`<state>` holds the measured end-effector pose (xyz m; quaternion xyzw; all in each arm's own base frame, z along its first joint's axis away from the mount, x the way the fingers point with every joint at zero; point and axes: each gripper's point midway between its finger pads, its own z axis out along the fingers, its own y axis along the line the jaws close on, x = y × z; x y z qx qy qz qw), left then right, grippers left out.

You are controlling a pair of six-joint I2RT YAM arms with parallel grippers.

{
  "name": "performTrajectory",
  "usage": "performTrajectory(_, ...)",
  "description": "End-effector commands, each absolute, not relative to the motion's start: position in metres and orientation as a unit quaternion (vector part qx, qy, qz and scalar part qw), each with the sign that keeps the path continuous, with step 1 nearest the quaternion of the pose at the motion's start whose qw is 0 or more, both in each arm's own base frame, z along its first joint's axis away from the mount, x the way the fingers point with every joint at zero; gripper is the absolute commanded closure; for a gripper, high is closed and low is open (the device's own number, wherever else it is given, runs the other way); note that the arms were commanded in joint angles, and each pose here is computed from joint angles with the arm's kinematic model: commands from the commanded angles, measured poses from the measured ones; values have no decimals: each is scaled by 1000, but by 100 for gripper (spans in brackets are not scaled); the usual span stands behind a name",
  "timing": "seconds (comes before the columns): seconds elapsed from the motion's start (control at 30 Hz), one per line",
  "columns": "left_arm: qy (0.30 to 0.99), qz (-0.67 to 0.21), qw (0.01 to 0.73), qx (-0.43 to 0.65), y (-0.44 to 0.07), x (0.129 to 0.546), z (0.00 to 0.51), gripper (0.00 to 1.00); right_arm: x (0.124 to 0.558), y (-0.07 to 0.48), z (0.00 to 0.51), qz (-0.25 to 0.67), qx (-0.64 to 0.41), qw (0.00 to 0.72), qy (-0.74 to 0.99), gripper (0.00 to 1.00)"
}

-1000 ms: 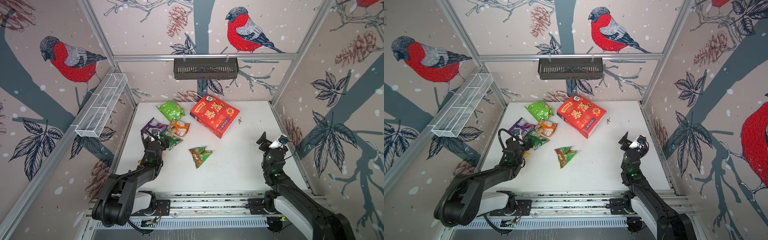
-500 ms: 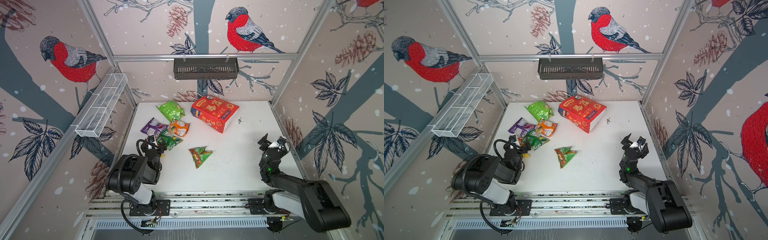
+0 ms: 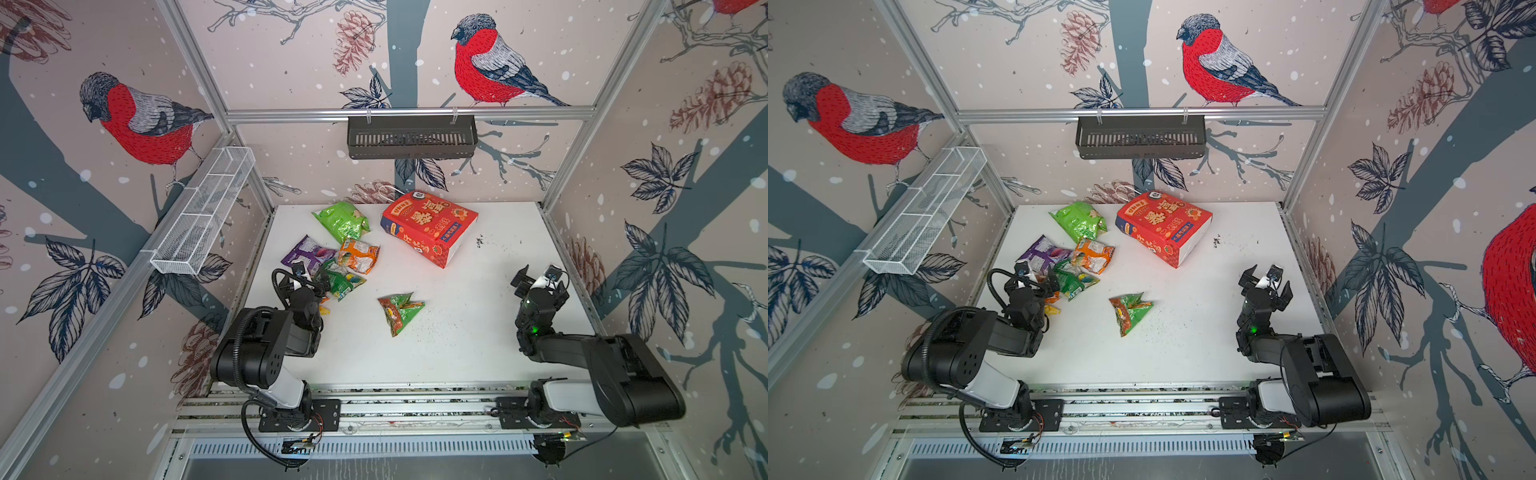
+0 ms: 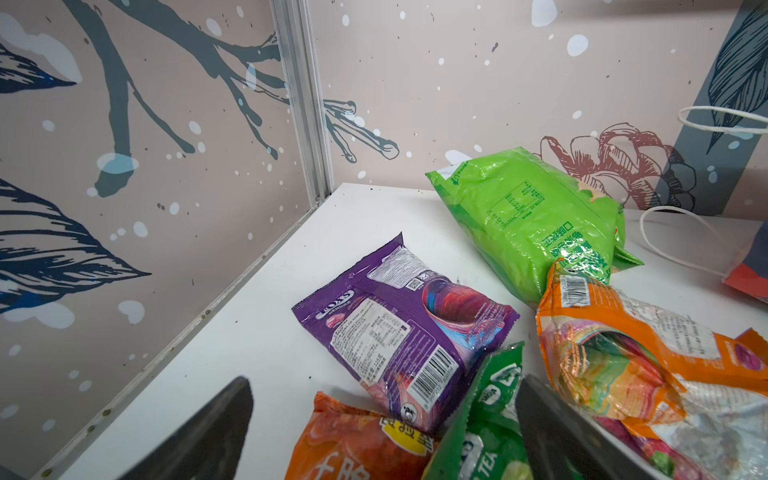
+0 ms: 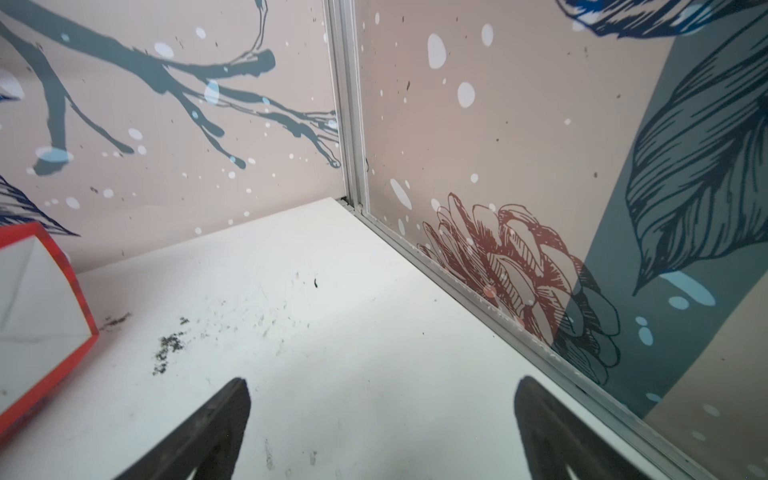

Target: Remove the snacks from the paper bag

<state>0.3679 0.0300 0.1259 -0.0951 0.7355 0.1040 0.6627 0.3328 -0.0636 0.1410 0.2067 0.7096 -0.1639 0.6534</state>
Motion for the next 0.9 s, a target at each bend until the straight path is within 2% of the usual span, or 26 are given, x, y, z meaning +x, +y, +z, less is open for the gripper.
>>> performTrajectory(0.0,724,106,674,-104,32,368,134,2,338,-66,149,-149,210,678,688,0)
performTrajectory(0.17,725,106,673,-102,31,368,134,2,374,-50,133,-141,158,639,740,0)
performTrajectory(0.47,725,105,673,-102,31,369,134,2,354,-39,139,-110,124,688,706,0)
performTrajectory(0.53,725,106,673,-103,32,368,134,2,359,-41,131,-113,132,665,726,0)
performTrajectory(0.87,728,106,669,-103,32,370,132,2,359,-43,134,-107,134,675,718,0)
